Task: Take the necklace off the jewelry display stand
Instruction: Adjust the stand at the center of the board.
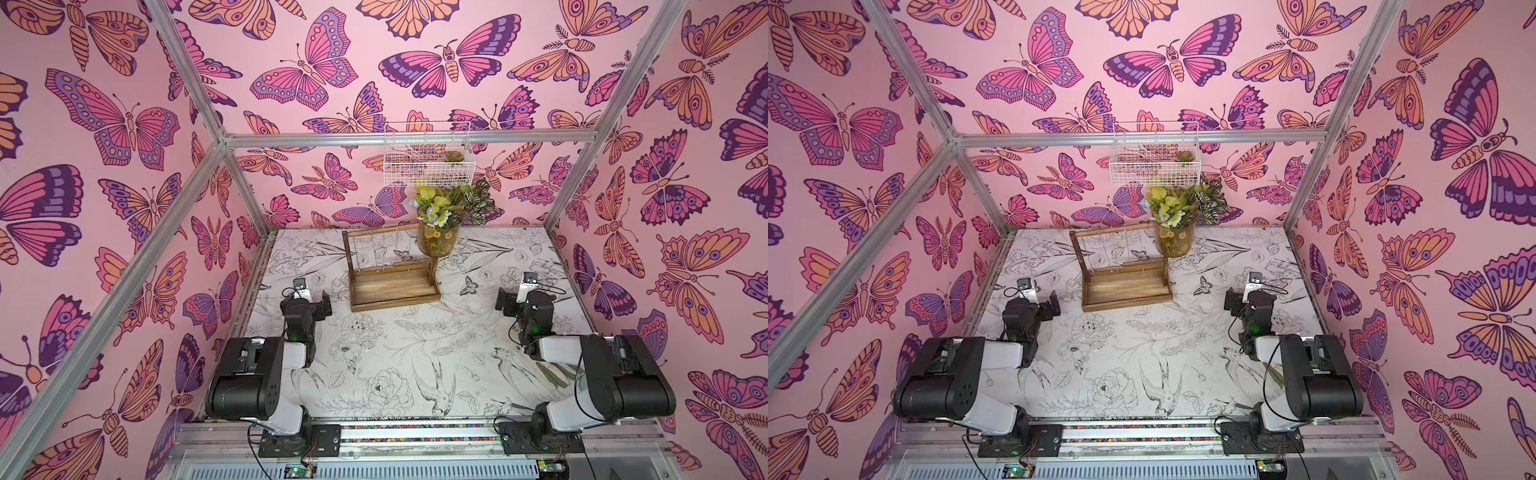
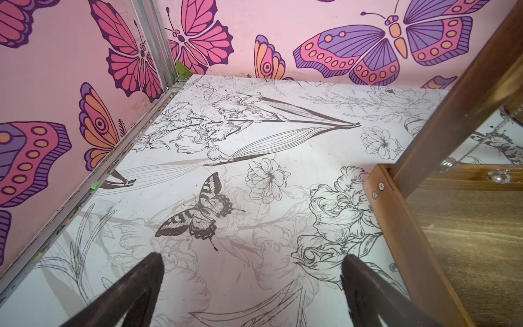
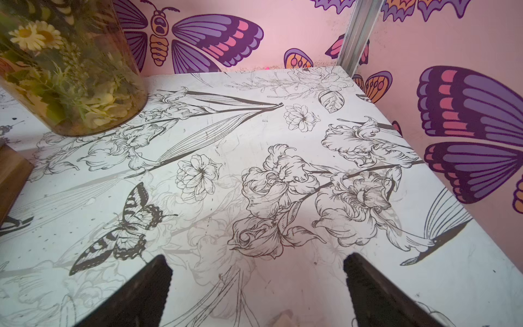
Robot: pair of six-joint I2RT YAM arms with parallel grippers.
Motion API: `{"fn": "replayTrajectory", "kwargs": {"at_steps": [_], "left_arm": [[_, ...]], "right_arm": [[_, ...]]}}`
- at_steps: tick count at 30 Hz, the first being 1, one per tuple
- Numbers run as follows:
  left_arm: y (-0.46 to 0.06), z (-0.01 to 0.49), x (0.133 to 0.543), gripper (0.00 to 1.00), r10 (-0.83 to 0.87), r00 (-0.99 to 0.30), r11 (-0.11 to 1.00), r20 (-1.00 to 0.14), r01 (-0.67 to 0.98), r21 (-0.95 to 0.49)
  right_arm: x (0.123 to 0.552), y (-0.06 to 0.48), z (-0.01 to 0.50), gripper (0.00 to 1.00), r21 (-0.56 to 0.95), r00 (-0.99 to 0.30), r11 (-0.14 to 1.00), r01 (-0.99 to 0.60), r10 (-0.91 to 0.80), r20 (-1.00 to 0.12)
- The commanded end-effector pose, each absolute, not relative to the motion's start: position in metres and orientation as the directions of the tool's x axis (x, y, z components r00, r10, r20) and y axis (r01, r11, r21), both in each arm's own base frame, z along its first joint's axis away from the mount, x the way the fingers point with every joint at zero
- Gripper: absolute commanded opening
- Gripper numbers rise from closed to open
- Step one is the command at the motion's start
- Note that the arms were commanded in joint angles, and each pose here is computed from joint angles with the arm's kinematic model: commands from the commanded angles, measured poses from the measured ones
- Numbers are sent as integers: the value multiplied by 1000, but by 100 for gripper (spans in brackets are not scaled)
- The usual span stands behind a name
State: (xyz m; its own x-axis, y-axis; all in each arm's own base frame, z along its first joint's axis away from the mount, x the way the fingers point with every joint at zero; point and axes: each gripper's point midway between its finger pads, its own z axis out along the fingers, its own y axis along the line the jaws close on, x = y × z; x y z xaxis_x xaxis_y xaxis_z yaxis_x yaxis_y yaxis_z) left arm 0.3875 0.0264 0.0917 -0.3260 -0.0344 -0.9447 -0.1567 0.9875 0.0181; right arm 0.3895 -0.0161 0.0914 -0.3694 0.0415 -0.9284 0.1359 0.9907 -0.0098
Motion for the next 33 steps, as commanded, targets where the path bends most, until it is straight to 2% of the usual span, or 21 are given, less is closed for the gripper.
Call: {"fn": "replayTrajectory", "kwargs": {"at_steps": [1, 24, 28, 33], "left_arm": [[30, 91, 389, 100, -44, -332, 985, -942, -172, 15], [27, 92, 389, 100, -38, -326, 988, -945, -157, 15], [19, 106, 390, 100, -12, -347, 994, -938, -110, 28], [11, 117, 390, 100, 21, -402, 997, -915, -64, 51]], "right_arm": [[393, -15, 94, 99, 1, -365, 992, 130, 49, -930], [395, -12, 99, 99, -2, -353, 994, 113, 39, -935], [393, -1, 110, 99, -22, -383, 998, 59, 2, -924], [389, 9, 131, 99, -21, -499, 997, 72, 18, -867]]}}
